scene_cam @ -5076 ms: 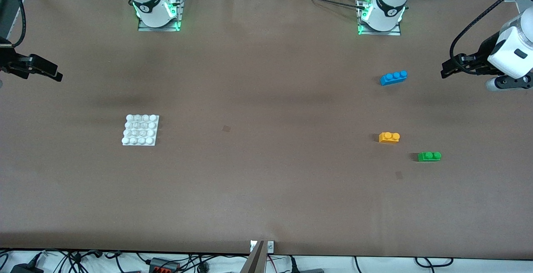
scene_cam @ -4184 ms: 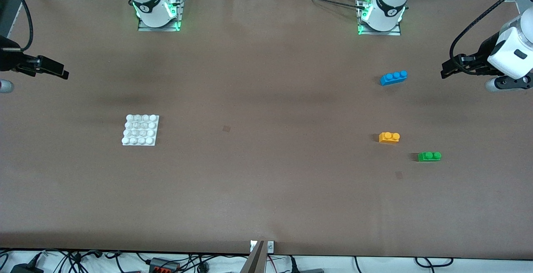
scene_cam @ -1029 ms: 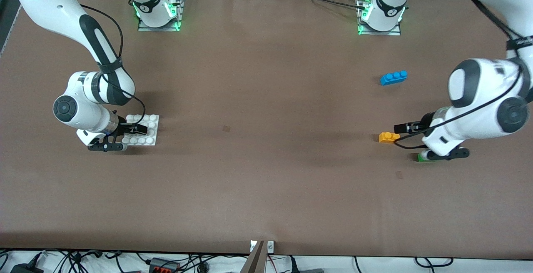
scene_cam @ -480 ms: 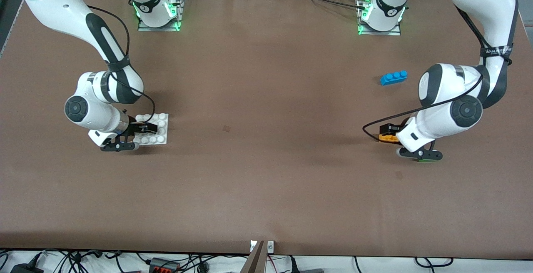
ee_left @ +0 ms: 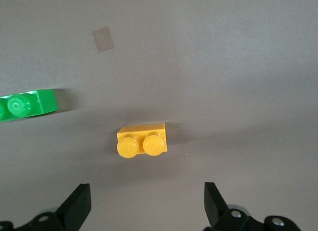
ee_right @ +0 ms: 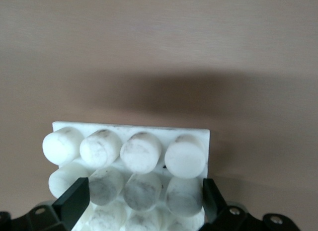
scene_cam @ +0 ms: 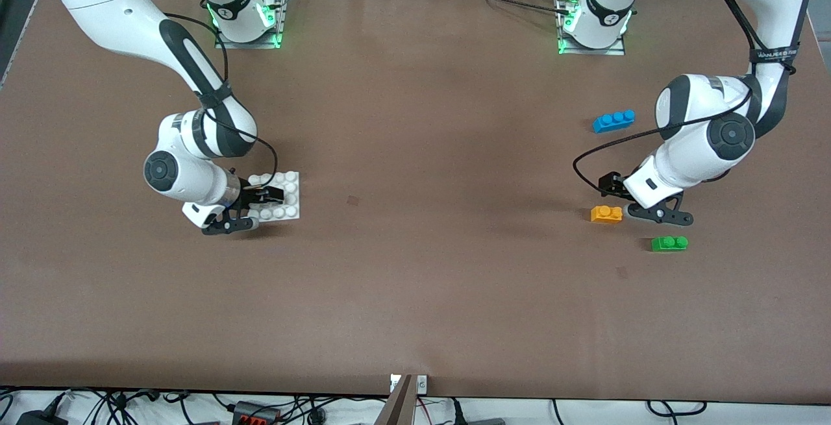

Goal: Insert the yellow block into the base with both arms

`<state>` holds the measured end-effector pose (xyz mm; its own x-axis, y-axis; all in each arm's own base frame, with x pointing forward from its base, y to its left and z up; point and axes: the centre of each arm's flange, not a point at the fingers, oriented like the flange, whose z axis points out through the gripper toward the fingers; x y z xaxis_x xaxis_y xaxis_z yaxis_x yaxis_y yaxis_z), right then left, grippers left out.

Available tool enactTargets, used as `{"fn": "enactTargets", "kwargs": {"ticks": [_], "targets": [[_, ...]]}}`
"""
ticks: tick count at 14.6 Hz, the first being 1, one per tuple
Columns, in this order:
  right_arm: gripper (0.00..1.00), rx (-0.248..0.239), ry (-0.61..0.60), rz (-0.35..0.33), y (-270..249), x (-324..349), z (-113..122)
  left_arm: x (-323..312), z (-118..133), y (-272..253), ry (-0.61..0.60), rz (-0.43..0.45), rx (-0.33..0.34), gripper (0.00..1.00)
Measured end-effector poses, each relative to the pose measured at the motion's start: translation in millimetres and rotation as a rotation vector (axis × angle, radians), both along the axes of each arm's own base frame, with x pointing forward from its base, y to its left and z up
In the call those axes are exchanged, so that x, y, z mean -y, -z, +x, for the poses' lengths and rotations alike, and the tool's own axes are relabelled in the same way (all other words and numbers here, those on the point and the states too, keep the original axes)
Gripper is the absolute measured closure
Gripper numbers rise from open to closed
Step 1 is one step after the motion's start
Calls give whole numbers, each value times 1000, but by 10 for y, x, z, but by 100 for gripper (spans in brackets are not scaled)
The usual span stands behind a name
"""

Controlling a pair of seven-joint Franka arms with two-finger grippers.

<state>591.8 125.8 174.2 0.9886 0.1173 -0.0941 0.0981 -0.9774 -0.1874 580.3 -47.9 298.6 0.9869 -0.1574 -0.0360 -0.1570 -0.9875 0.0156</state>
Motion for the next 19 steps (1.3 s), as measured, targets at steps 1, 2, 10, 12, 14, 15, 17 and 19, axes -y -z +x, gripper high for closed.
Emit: {"fn": "enactTargets", "kwargs": {"ticks": [1,2,10,12,14,15,17,19], "targets": [[2,-3,14,14,6,-140,12,-5,-18,47,2,0,6,0],[2,-7,28,24,15,-309,21,-13,-28,94,1,-1,10,0],[3,-11,132,44,28,-1854,-19,-113,-10,507,-13,-2,18,0],[3,-7,135,56,37,-2118,-25,-113,3,540,-12,-3,28,0],[3,-5,140,67,44,-2398,-60,-113,10,580,-7,-4,33,0],[3,-3,140,73,49,-2566,-97,-112,11,599,5,-4,34,0],[3,0,141,87,61,-2940,-214,-114,24,636,37,-5,46,0],[3,10,153,104,75,-3266,-335,-134,29,699,46,-6,49,0]]}}
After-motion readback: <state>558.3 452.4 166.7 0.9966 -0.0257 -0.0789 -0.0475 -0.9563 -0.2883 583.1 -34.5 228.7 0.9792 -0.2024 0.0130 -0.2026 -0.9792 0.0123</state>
